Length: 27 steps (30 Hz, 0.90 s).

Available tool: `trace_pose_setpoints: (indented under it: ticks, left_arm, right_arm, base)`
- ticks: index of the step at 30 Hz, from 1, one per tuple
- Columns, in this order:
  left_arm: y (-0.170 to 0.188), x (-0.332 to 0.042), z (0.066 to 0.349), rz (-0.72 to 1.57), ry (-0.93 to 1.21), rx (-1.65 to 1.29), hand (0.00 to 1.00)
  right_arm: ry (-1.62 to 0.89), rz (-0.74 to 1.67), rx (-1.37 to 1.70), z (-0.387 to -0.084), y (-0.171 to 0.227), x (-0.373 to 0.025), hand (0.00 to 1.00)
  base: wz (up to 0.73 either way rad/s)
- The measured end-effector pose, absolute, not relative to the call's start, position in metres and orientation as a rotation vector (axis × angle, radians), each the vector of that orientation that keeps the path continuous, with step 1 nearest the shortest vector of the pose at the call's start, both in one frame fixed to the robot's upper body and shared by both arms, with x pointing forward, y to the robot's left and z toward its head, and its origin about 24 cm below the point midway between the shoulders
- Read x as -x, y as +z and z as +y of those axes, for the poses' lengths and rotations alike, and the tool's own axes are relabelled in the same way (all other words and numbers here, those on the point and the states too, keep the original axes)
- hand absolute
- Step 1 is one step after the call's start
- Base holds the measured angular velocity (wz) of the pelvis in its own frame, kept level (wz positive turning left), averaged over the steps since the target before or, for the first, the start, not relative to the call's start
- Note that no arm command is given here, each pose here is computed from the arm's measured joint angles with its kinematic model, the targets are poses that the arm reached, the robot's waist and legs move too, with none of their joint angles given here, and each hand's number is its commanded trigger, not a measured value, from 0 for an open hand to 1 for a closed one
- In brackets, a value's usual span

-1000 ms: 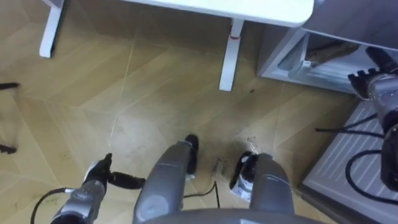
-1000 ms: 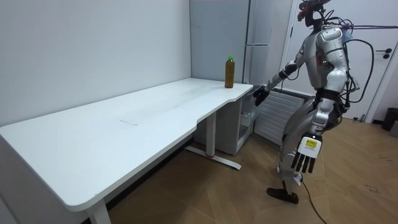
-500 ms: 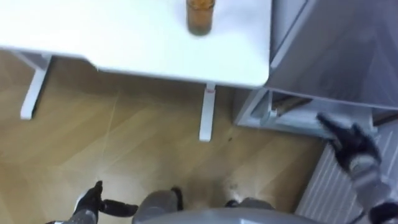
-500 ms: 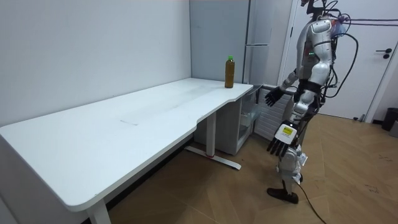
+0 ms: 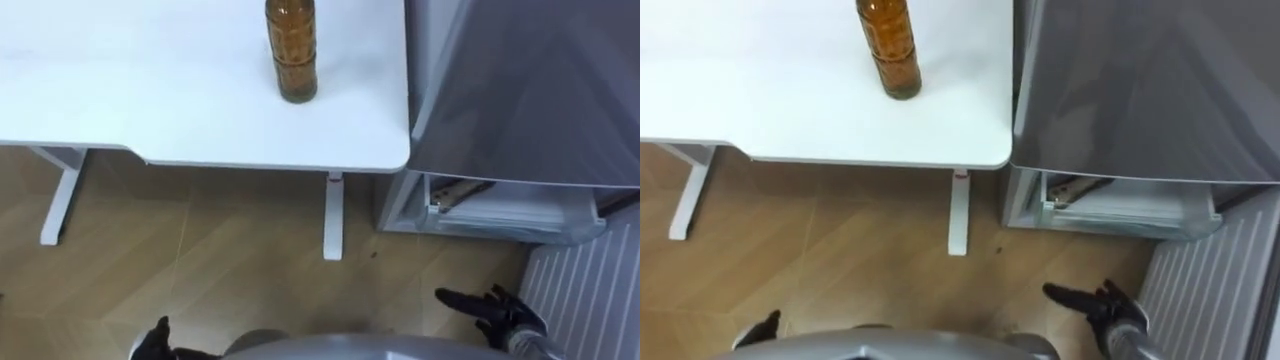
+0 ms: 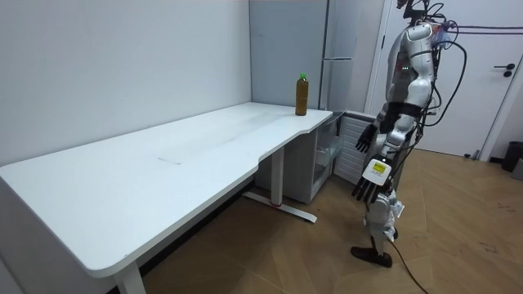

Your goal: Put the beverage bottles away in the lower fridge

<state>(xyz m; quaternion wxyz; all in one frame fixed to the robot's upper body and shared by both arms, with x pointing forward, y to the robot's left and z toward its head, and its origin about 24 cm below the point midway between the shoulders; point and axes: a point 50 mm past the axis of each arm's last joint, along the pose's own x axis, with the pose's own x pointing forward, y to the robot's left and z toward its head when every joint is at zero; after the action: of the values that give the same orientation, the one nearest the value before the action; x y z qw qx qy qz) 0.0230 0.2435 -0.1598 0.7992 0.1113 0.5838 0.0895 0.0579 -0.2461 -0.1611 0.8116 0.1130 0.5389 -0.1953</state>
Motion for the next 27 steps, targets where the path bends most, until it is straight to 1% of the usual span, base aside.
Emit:
trace_pose_setpoints:
  ticks: [5,9,16,19,22,24,25,27]
  left_arm:
    - [-0.160,-0.032,0.243,1.238,0.212,-0.228,0.00]
    - [-0.159,-0.038,0.245,1.222,0.280,-0.160,0.00]
    - [-0.159,-0.045,0.246,1.204,0.370,-0.051,0.00]
    - [-0.158,-0.043,0.251,1.191,0.485,0.046,0.00]
    - [-0.156,-0.038,0.259,1.161,0.663,0.186,0.00]
    - [-0.153,-0.038,0.267,1.113,0.817,0.273,0.00]
    - [-0.152,-0.038,0.269,1.104,0.846,0.287,0.00]
    - [-0.151,-0.037,0.273,1.071,0.971,0.359,0.00]
  right_arm:
    - [-0.433,1.222,-0.234,-0.243,-0.165,-0.043,0.00]
    - [-0.476,1.302,-0.267,-0.237,-0.170,-0.023,0.00]
    - [-0.431,1.340,-0.213,-0.240,-0.170,-0.024,0.00]
    - [-0.421,1.356,-0.200,-0.241,-0.170,-0.025,0.00]
    - [-0.427,1.357,-0.211,-0.242,-0.169,-0.023,0.00]
    - [-0.439,1.358,-0.219,-0.243,-0.169,-0.021,0.00]
    - [-0.443,1.363,-0.220,-0.243,-0.169,-0.019,0.00]
    - [-0.453,1.361,-0.221,-0.244,-0.169,-0.016,0.00]
  base:
    - [-0.06]
    - [0.00]
    - [-0.10]
    - [-0.11]
    - [-0.08]
    - [0.00]
    - [0.00]
    - [-0.02]
